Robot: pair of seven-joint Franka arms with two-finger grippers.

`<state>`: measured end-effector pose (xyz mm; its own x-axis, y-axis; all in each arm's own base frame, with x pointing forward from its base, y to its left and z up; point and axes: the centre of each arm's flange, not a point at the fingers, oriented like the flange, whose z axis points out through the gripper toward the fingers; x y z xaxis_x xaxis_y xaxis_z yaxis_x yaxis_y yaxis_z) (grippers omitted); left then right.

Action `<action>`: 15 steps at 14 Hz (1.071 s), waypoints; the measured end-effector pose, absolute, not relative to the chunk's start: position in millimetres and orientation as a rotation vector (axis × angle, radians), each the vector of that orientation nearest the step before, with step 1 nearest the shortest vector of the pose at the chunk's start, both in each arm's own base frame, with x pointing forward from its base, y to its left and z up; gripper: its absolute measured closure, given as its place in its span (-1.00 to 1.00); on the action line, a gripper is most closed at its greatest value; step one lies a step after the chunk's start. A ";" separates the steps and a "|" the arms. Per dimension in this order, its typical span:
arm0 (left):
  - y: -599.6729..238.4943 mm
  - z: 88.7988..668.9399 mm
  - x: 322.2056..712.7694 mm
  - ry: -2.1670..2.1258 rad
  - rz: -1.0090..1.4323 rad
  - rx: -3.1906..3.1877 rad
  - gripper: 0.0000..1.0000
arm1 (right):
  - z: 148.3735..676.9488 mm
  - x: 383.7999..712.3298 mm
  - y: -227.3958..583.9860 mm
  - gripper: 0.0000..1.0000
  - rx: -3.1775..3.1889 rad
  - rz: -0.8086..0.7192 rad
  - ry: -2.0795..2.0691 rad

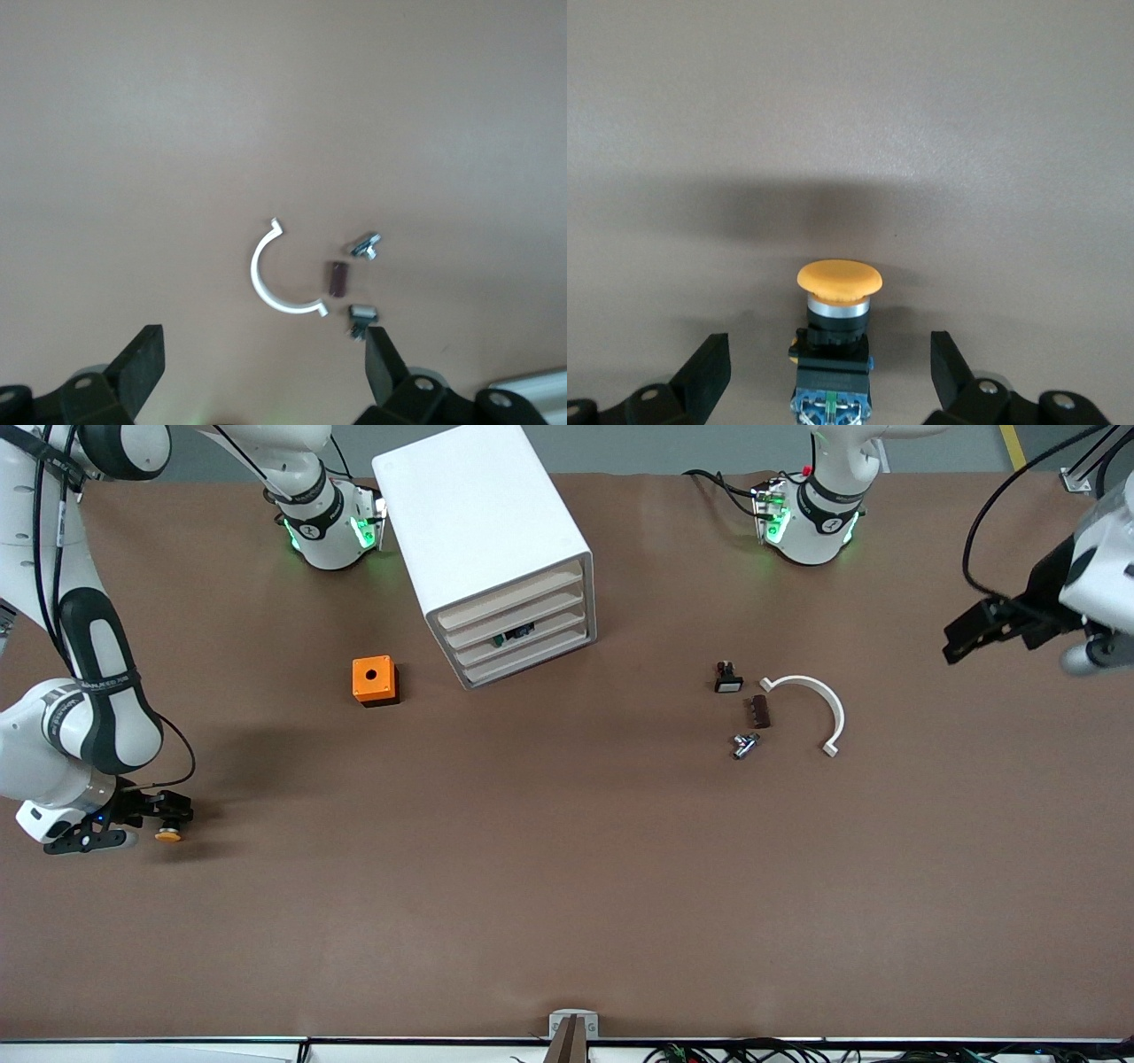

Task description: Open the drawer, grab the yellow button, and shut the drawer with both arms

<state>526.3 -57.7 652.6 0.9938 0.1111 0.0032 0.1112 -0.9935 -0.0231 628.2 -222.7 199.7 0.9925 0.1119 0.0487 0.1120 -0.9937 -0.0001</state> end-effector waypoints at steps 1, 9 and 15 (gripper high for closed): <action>-51.4 657.6 515.3 -0.141 -0.011 -3.114 -1.00 | 201.6 629.6 -219.2 -1.00 -3.124 -0.056 -0.138; -48.6 655.4 488.2 -0.102 0.007 -3.109 -1.00 | 340.2 652.9 -89.6 -1.00 -3.105 0.157 0.183; -49.3 662.4 481.4 -0.100 -0.013 -3.109 -1.00 | 477.8 641.2 -42.8 -1.00 -3.108 0.255 0.166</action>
<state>481.4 -49.3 662.4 0.9979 0.0638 0.0092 0.0641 -0.9975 -0.0307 641.2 -42.8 477.8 0.9810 -0.1042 -0.1637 -0.1073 -0.9942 -0.0098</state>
